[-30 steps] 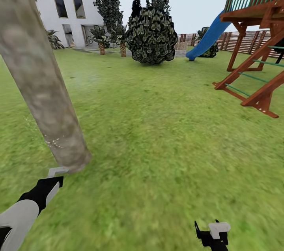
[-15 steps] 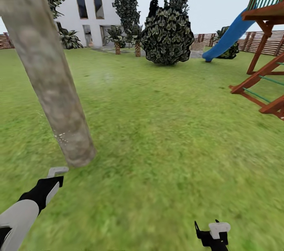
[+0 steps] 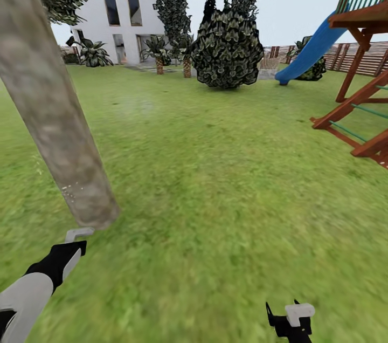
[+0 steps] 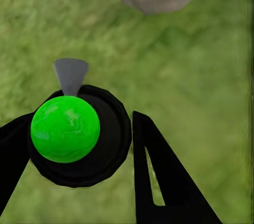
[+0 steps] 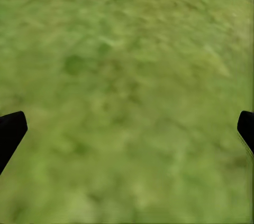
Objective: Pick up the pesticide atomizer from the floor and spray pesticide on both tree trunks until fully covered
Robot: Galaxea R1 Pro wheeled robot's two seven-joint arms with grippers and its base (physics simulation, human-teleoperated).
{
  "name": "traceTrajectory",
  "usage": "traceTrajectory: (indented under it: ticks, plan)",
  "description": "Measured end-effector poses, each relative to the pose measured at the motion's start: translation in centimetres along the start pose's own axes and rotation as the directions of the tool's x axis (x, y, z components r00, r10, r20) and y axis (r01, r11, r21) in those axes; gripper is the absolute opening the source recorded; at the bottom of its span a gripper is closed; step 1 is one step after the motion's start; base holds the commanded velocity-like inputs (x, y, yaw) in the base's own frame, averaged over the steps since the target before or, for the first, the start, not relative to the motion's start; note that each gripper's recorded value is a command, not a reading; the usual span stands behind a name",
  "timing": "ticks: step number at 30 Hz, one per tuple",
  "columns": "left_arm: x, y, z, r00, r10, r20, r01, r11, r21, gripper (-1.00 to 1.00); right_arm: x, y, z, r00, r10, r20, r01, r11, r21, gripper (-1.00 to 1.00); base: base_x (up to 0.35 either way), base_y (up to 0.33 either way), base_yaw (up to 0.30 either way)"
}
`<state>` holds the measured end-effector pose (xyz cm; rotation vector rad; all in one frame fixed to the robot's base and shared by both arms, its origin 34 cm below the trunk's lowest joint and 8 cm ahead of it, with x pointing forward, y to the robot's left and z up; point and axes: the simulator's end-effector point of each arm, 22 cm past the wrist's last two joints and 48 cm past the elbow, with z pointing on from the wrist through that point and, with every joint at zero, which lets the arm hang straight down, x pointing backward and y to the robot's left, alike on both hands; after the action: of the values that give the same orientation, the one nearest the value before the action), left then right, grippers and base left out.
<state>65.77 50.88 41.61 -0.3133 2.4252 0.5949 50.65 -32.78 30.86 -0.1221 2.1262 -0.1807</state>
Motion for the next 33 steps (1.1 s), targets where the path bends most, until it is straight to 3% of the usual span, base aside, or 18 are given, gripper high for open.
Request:
traceTrajectory:
  ticks: [5, 16, 27, 29, 30, 32, 33]
  plan:
    - [0.0, 0.0, 0.0, 1.0, 0.0, 0.0, 0.0, 1.0, 0.0, -1.0, 0.0, 0.0, 0.0, 1.0, 0.0, 0.0, 0.0, 1.0, 0.0, 1.0, 0.316, -0.01, 0.068]
    - [0.1, 0.0, 0.0, 1.0, 0.001, -0.001, -0.001, 1.0, 0.0, -1.0, 0.0, 0.1, 0.0, 1.0, 0.001, -0.001, -0.001, 1.0, -0.001, 1.0, 0.277, -0.141, 0.272]
    - [-1.3, -1.1, -0.2, 1.0, -0.003, 0.019, 0.003, 1.0, 0.031, -1.0, 0.0, 0.1, 0.0, 1.0, 0.002, 0.0, -0.002, 1.0, 0.0, 1.0, -0.017, -0.085, 0.197]
    - [-3.1, -1.6, -0.5, 0.999, 0.0, 0.053, -0.004, 0.997, 0.074, -1.0, 0.0, 0.1, 0.0, 1.0, 0.001, 0.0, -0.001, 1.0, -0.001, 1.0, 0.0, 0.0, 0.005]
    - [-5.2, -1.5, -0.8, 0.995, 0.01, 0.096, -0.021, 0.993, 0.113, -1.0, 0.0, 0.1, 0.0, 1.0, 0.001, 0.0, -0.001, 1.0, -0.001, 1.0, 0.0, 0.0, 0.001]
    - [-7.7, 1.2, -1.1, 0.99, 0.059, 0.128, -0.078, 0.985, 0.151, -1.0, 0.0, 0.1, 0.0, 1.0, 0.001, 0.0, -0.001, 1.0, -0.001, 1.0, 0.0, 0.0, 0.0]
    - [-8.8, 1.1, -1.7, 0.989, 0.075, 0.13, -0.1, 0.975, 0.196, -1.0, 0.0, 0.1, 0.0, 1.0, 0.001, 0.0, -0.001, 1.0, -0.001, 1.0, 0.0, 0.0, 0.0]
